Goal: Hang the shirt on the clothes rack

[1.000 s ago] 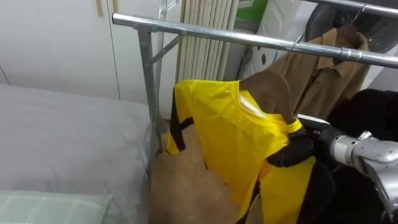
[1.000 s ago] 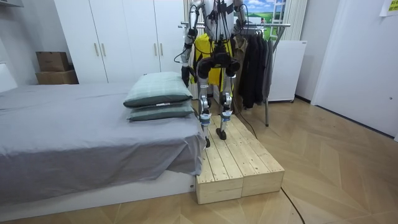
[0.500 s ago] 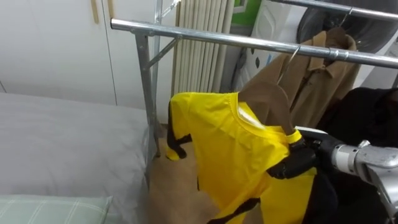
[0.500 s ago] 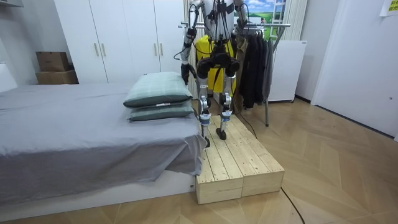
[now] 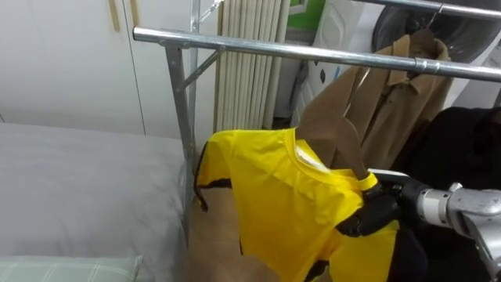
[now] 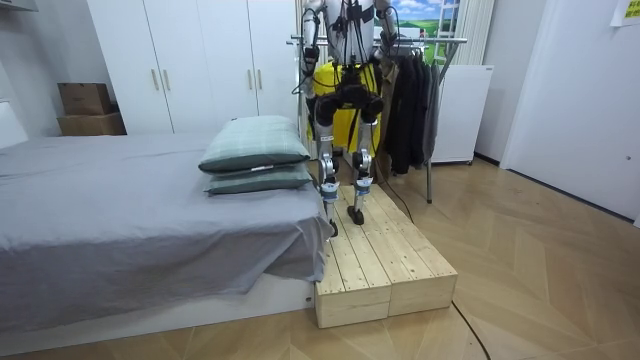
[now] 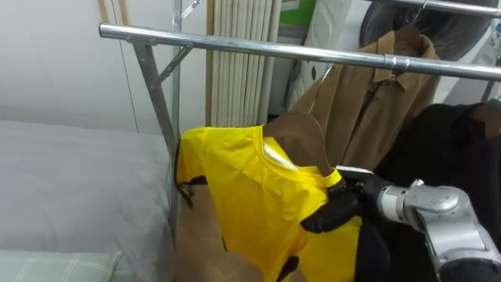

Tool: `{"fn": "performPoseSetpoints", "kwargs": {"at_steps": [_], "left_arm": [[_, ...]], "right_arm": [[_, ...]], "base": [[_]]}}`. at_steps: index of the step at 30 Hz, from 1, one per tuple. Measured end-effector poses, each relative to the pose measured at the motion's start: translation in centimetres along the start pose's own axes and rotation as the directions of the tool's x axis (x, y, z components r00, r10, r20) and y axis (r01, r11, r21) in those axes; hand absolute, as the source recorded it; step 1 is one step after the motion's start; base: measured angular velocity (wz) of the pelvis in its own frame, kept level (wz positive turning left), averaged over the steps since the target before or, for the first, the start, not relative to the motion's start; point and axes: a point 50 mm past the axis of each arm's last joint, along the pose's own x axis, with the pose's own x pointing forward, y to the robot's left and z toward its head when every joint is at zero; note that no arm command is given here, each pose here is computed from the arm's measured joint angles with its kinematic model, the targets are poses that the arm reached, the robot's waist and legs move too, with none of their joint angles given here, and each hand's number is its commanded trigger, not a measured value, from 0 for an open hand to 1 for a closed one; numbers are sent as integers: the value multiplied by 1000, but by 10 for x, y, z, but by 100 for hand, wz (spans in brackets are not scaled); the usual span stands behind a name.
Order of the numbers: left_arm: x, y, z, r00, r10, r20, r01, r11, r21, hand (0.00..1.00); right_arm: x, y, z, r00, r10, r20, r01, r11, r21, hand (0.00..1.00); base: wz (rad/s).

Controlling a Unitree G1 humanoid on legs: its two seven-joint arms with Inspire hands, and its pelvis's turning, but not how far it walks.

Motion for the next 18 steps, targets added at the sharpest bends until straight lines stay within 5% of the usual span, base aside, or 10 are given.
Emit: {"fn": "performPoseSetpoints", "kwargs": {"at_steps": [13, 18], "left_arm": [[0, -7, -54, 981, -7, -195, -16, 993, -119, 0], [-5, 1, -63, 975, 22, -220, -62, 983, -175, 0]], "right_arm": [[-1, 1, -22, 993, -83, -87, 87, 995, 48, 100], [-2, -7, -13, 979, -163, -124, 156, 986, -65, 100]], "base": [[-7], [-4]]}}
